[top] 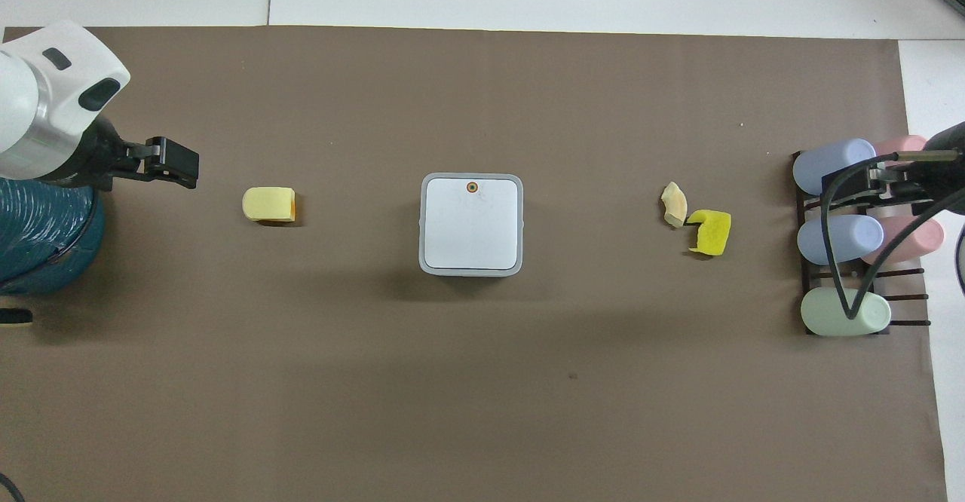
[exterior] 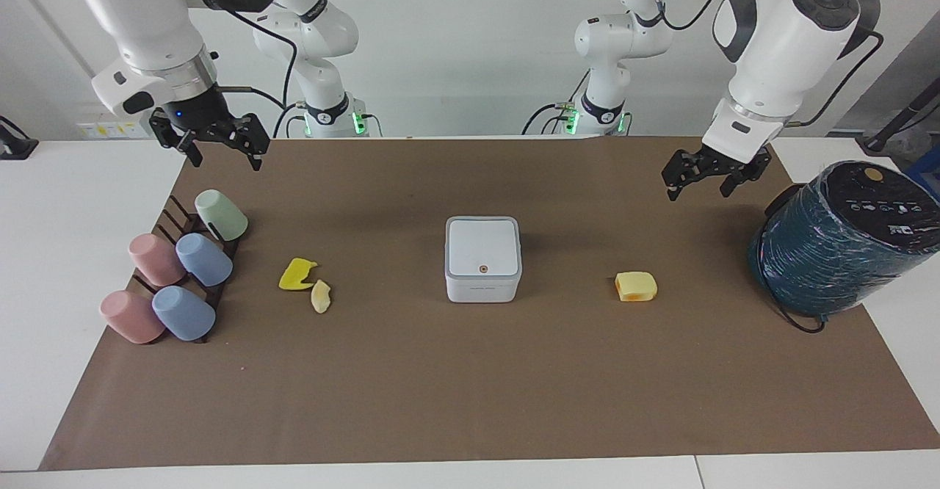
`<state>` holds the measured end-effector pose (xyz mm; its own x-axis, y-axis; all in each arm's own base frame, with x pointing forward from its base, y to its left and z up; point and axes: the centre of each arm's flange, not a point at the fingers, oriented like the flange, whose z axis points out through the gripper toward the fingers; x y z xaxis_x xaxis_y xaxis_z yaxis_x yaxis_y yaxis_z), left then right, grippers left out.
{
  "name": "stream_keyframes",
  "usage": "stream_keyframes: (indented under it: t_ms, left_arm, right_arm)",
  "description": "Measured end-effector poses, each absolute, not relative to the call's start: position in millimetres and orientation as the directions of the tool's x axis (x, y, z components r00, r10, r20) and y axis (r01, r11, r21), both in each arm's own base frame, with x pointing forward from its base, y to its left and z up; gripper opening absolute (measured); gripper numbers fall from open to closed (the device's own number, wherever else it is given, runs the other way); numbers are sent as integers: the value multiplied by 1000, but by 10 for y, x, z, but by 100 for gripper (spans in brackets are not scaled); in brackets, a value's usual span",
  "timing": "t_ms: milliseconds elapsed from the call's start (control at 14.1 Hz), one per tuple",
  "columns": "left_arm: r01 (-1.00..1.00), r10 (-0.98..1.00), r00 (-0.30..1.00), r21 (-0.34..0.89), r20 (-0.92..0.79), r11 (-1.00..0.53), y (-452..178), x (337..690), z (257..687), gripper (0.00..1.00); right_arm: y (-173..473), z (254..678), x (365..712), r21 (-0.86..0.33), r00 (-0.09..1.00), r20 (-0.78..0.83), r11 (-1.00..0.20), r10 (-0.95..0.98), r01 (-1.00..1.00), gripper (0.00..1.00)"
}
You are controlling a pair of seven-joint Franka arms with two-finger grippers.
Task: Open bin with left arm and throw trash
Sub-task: 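Move the left gripper to the bin lid while the right gripper reaches the pieces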
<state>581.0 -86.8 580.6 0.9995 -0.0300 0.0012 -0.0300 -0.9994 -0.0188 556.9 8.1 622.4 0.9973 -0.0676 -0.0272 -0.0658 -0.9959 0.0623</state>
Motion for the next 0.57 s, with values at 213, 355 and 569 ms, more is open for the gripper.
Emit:
stream_keyframes:
  t_ms: [213,355,569]
  left_arm:
    - [-68,-68,998,-17,6,-998,-1108,5773,5790,100]
    - [-79,-79,996,-12,33,-997,-1471,5694,5732,100]
    - [-5,-3,997,29,77,-1000,-2205,5398,5516,74]
  right_arm:
    - [90,6224,5569,54,997,-28,-996,-67,-66,100]
    - [101,6224,5569,51,997,-28,-997,-66,-64,100]
    - [106,6206,5567,50,997,-32,-997,-65,-63,100]
